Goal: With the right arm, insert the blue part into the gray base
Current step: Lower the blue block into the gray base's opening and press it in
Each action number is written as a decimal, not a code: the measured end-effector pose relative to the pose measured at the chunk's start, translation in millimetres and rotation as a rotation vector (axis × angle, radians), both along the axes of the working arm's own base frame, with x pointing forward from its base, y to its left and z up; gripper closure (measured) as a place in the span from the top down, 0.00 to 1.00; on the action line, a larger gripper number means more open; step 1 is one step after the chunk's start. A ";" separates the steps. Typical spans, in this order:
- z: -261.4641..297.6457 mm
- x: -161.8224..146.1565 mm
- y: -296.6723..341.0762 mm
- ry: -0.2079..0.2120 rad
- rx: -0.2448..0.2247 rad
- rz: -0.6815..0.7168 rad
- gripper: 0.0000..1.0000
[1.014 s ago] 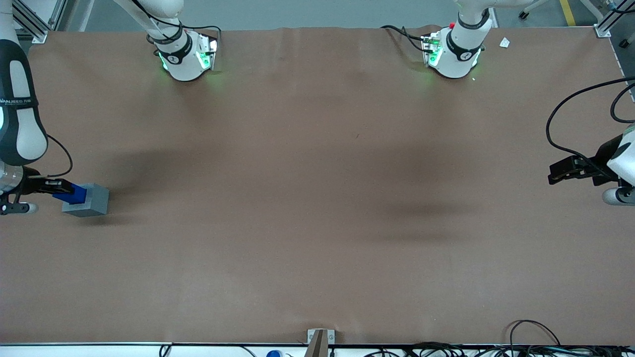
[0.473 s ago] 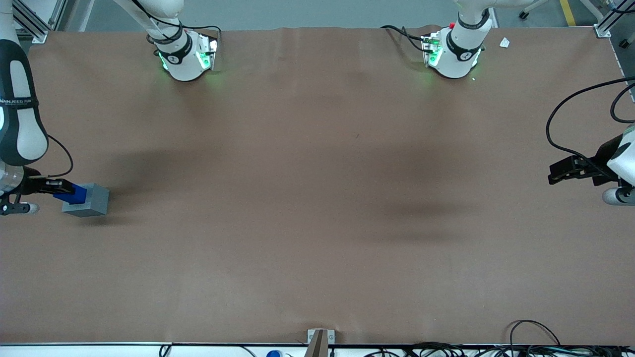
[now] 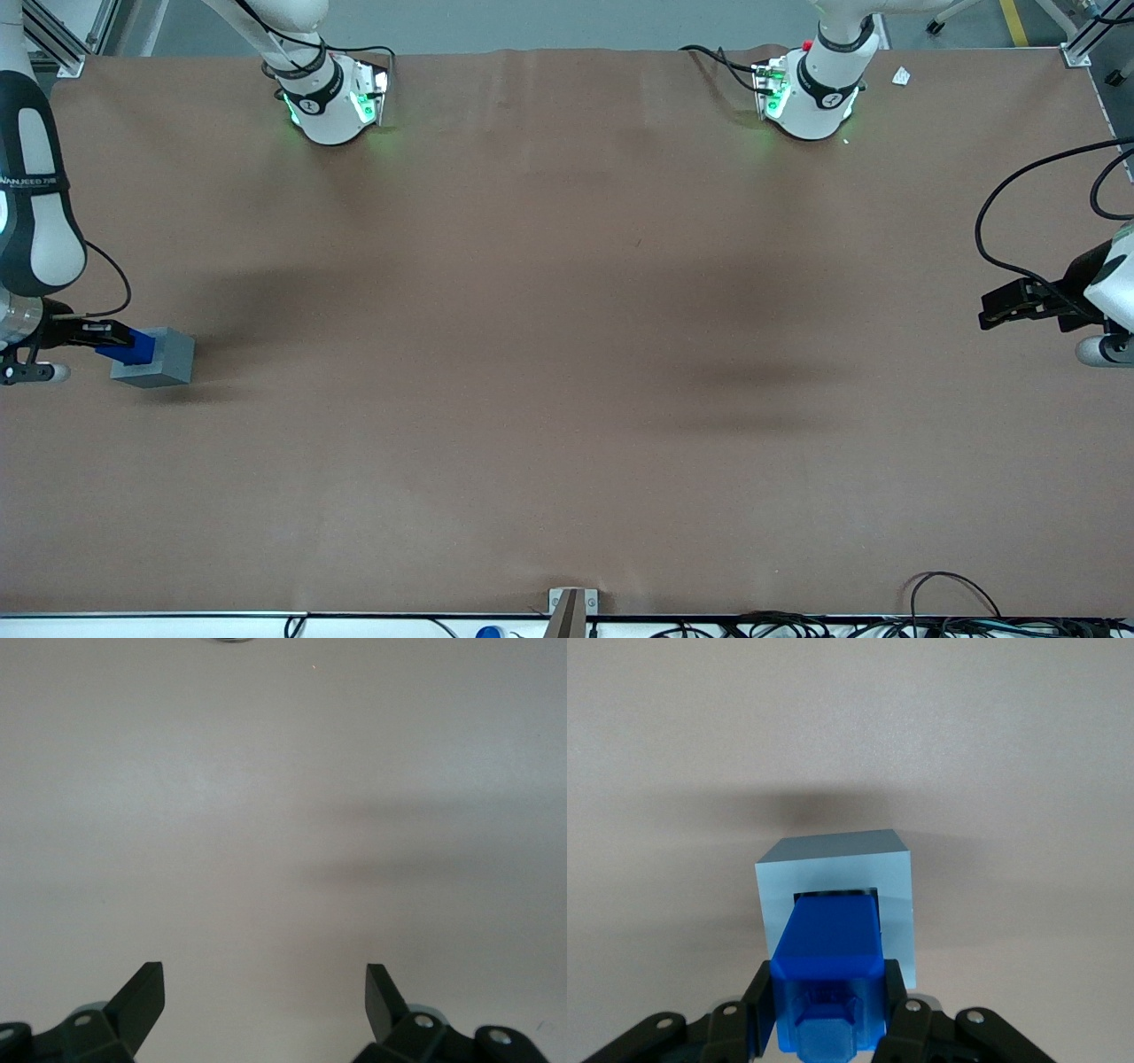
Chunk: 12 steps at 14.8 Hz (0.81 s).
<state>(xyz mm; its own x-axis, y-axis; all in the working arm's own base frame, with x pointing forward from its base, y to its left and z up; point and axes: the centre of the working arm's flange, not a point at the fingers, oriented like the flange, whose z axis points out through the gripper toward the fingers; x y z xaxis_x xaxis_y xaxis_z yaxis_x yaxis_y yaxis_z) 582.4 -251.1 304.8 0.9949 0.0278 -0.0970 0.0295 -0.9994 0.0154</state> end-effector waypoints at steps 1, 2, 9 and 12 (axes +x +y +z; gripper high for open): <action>0.1 0.2 0.3 0.000 0.000 0.000 0.51; 0.2 0.5 0.7 -0.001 0.000 0.001 0.51; 8.9 5.4 2.0 0.000 0.002 0.005 0.51; 10.9 6.0 1.7 0.004 0.003 0.004 0.51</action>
